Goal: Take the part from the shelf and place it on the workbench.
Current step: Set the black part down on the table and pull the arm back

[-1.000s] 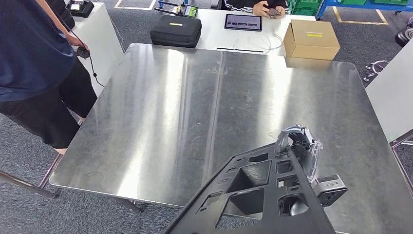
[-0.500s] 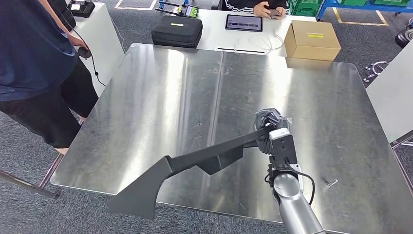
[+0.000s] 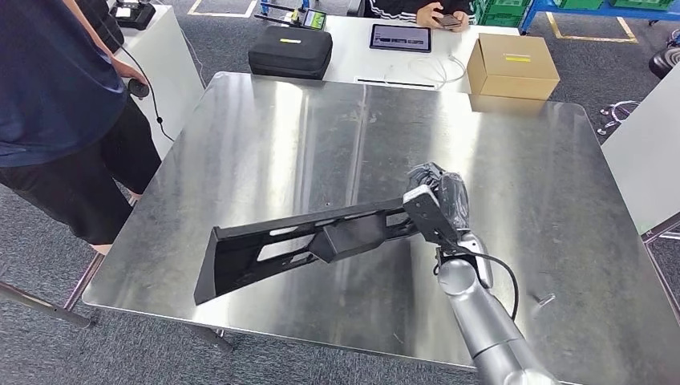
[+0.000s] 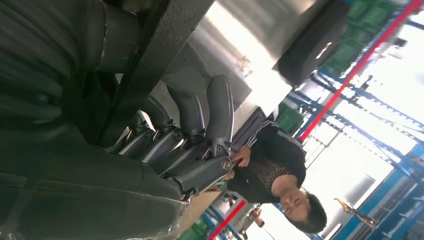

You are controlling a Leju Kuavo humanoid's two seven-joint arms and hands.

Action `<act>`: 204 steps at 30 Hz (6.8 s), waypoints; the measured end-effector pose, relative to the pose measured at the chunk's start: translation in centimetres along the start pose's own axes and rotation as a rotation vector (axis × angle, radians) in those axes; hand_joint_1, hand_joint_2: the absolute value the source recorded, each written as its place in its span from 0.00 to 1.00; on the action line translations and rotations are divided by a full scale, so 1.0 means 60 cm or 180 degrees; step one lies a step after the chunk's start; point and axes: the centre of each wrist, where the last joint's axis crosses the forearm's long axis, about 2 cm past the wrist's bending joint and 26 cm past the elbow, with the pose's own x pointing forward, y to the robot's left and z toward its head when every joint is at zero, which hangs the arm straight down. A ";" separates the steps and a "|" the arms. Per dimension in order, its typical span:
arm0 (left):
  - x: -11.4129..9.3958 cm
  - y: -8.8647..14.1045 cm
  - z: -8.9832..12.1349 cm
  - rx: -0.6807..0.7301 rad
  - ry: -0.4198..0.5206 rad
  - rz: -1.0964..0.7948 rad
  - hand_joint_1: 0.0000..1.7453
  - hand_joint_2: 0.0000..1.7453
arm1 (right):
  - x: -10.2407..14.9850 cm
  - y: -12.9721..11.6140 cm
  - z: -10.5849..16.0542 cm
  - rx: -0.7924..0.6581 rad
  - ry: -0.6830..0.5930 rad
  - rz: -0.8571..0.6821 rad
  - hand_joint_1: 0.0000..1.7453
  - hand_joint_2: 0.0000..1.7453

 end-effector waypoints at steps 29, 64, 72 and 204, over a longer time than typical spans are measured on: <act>0.002 -0.002 0.000 -0.0077 -0.0078 -0.0117 0.00 1.00 | -0.024 -0.031 -0.089 0.0149 0.0325 0.0868 1.00 1.00; 0.006 0.002 -0.003 -0.0176 -0.0184 -0.0376 0.00 1.00 | 0.129 -0.018 -0.210 0.1139 -0.0594 0.2762 1.00 1.00; 0.008 0.003 -0.004 -0.0199 -0.0211 -0.0465 0.00 1.00 | 0.181 0.008 -0.220 0.1365 -0.0769 0.2978 1.00 1.00; 0.012 0.023 -0.011 0.0091 0.0032 -0.0565 0.00 0.00 | 0.247 -0.142 -0.326 0.1941 -0.0030 0.0649 0.00 0.00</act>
